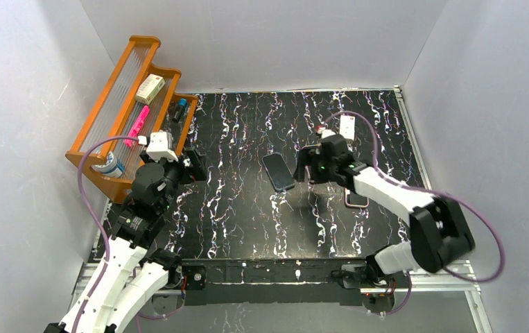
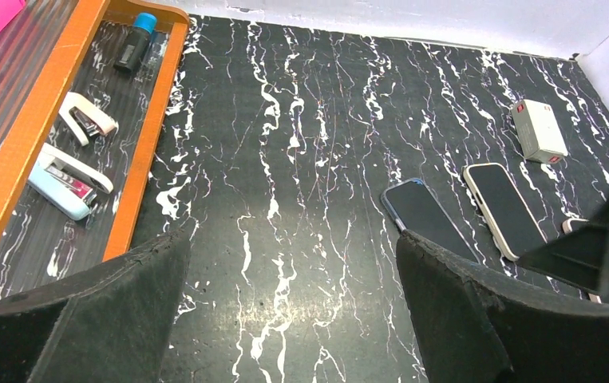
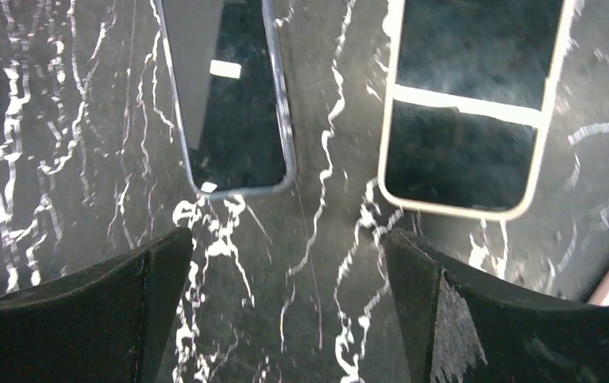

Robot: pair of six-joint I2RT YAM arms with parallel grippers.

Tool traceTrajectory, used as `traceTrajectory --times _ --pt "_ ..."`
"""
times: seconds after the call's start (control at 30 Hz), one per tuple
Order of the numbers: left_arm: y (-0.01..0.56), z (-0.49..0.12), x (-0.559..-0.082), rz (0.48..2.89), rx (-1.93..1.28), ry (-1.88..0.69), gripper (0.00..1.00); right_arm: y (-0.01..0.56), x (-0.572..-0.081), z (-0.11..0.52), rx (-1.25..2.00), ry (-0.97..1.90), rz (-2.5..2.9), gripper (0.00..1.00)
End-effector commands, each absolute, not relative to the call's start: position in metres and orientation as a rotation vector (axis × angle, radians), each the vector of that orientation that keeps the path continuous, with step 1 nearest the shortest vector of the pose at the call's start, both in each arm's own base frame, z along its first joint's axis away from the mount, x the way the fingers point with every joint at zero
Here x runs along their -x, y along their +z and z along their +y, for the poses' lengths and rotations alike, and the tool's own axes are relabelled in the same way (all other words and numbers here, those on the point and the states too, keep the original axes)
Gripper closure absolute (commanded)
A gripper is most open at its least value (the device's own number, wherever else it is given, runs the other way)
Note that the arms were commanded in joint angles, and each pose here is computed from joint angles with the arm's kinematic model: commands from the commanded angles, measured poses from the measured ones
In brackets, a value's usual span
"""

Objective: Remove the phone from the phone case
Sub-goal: Pick up the phone at the center of the board.

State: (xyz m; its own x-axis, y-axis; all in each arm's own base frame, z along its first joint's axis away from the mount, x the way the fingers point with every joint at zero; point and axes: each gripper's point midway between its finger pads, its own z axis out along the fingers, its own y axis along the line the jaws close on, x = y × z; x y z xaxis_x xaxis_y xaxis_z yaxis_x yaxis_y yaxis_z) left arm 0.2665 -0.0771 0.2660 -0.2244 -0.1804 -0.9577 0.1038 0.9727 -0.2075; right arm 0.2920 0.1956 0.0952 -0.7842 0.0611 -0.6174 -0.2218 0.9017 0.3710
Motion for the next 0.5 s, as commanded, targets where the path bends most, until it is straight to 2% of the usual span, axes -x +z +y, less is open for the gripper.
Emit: traceTrajectory --times 0.0,0.23,0.47 --pt "0.259 -0.071 -0.263 1.785 0.078 -0.244 0.02 0.105 -0.335 0.222 0.203 0.401 2.357 0.01" --pt "0.253 -0.071 -0.262 1.791 0.087 -0.250 0.02 0.083 -0.360 0.268 0.388 0.317 2.469 0.01" --pt "0.251 -0.073 -0.261 1.796 0.045 -0.240 0.02 0.051 -0.355 0.290 0.501 0.297 2.638 0.01"
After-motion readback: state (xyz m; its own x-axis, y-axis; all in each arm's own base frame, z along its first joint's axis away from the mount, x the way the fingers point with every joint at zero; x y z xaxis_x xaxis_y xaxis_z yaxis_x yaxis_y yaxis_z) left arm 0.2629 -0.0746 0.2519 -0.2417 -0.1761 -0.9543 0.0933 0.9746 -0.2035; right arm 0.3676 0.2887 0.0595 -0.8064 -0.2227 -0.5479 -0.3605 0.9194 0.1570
